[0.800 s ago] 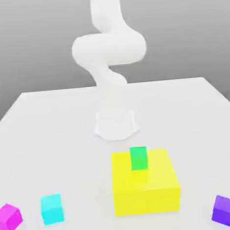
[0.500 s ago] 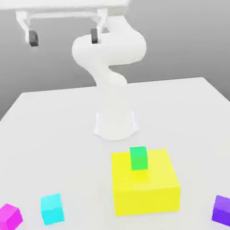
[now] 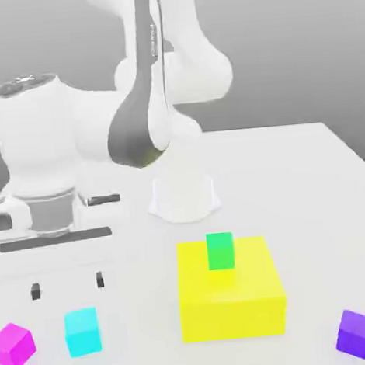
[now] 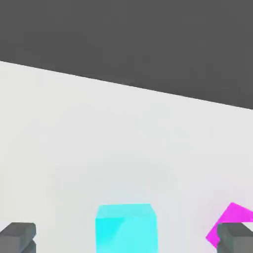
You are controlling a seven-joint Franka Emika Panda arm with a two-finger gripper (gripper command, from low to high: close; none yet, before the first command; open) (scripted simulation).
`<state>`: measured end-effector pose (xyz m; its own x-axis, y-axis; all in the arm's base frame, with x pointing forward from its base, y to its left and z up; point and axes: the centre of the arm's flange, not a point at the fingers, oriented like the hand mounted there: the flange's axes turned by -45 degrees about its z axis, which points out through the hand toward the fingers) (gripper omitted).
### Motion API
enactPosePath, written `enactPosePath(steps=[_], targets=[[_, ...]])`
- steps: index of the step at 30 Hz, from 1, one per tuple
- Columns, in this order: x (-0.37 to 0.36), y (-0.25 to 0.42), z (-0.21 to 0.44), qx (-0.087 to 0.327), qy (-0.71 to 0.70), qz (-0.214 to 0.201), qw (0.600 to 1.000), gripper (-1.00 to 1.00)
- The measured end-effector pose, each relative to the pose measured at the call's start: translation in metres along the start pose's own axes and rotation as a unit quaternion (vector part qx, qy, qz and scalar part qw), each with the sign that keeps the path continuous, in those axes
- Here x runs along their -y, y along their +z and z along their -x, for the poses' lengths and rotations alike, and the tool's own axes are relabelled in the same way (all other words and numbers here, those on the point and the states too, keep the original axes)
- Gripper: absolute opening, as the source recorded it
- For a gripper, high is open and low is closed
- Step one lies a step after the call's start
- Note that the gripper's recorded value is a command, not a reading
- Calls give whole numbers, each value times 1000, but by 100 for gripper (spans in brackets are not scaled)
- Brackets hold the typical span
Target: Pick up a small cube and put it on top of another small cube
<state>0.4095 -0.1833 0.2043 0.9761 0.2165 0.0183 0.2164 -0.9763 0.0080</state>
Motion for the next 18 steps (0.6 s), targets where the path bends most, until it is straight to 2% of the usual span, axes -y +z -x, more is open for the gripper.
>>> enactPosePath(steps=[5, 6, 13, 18], targets=[[-1, 62, 7, 9, -4, -3, 1000, 0], [-1, 70, 8, 9, -4, -4, 1000, -100], [0, 70, 8, 10, -3, -4, 1000, -100], [-1, 19, 7, 10, -4, -4, 1000, -100]])
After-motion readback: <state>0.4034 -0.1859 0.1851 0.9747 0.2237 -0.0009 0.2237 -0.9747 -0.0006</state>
